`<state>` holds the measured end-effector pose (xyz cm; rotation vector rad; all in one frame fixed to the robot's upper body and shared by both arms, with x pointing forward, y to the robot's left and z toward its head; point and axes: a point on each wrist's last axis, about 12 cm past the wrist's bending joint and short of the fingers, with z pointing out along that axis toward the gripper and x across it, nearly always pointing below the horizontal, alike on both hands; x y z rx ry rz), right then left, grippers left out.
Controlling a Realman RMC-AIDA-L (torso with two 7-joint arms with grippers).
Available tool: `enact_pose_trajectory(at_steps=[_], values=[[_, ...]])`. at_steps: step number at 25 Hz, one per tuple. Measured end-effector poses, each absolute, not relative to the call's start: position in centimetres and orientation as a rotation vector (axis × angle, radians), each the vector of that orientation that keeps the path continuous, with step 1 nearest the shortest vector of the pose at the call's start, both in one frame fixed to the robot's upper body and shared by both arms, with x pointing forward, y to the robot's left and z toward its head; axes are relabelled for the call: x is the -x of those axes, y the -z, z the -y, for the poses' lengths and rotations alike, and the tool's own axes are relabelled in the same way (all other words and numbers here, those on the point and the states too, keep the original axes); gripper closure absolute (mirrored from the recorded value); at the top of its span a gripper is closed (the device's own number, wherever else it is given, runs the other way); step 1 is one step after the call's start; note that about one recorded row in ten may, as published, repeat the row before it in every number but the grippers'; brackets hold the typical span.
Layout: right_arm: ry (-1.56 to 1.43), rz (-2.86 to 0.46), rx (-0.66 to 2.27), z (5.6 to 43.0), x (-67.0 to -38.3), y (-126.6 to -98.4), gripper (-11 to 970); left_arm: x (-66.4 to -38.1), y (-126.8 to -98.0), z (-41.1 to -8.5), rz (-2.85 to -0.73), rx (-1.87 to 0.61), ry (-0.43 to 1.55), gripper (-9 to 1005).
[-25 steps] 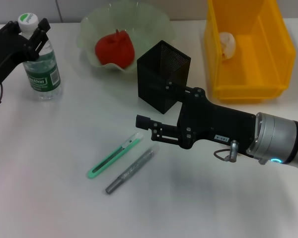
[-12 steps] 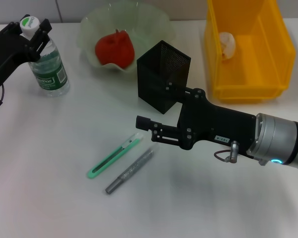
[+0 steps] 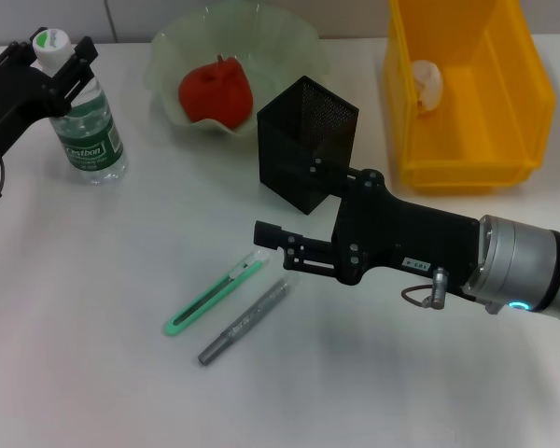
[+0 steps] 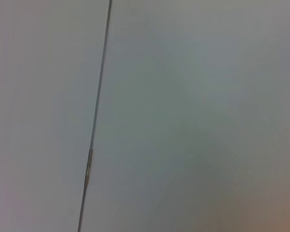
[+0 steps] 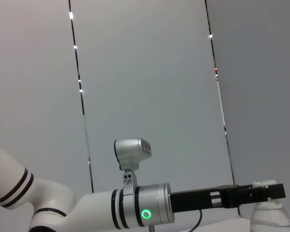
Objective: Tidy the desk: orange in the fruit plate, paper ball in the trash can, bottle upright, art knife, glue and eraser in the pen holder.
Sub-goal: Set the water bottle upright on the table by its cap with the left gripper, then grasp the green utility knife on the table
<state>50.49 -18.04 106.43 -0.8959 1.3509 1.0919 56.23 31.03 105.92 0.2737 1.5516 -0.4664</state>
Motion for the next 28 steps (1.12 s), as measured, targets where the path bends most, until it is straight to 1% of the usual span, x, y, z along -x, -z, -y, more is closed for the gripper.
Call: enact_pose_trajectory(at_steps=[7,11,15,17,18,19,23,27,28], values=[[-1.094,-1.352,0.896,18.0,-50.5,-106.4,228,-56.0,-106.5,-31.2,-1.509,-0.284,0.483,356],[-1.094,-1.352,0.895,18.0,-50.5,-106.4,228,-55.6,-107.3,-31.7,-1.457,-0.304,0.505,241],[-1.094,-1.352,0.894,18.1,-50.5,-106.4,228,-54.9,-108.0,-31.9,-1.404,-0.304,0.564,218],[-1.094,-1.354,0.891,18.1,-50.4,-106.4,228,-53.9,-108.8,-32.0,-1.336,-0.317,0.633,218],[-1.093,-1.354,0.888,18.2,-50.4,-106.4,228,-53.0,-109.4,-32.1,-1.296,-0.366,0.700,219],[-1.093,-1.354,0.888,18.2,-50.4,-106.4,228,-53.0,-109.4,-32.1,-1.296,-0.366,0.700,219],[-1.099,-1.341,0.888,18.4,-50.4,-106.6,228,-51.1,-110.5,-31.7,-1.286,-0.546,0.858,220],[-1.115,-1.329,0.885,18.8,-50.2,-106.8,229,-49.2,-110.7,-31.5,-1.321,-0.718,0.964,221],[-1.131,-1.321,0.879,19.7,-50.2,-107.2,229,-48.6,-110.6,-31.4,-1.349,-0.782,1.011,221]])
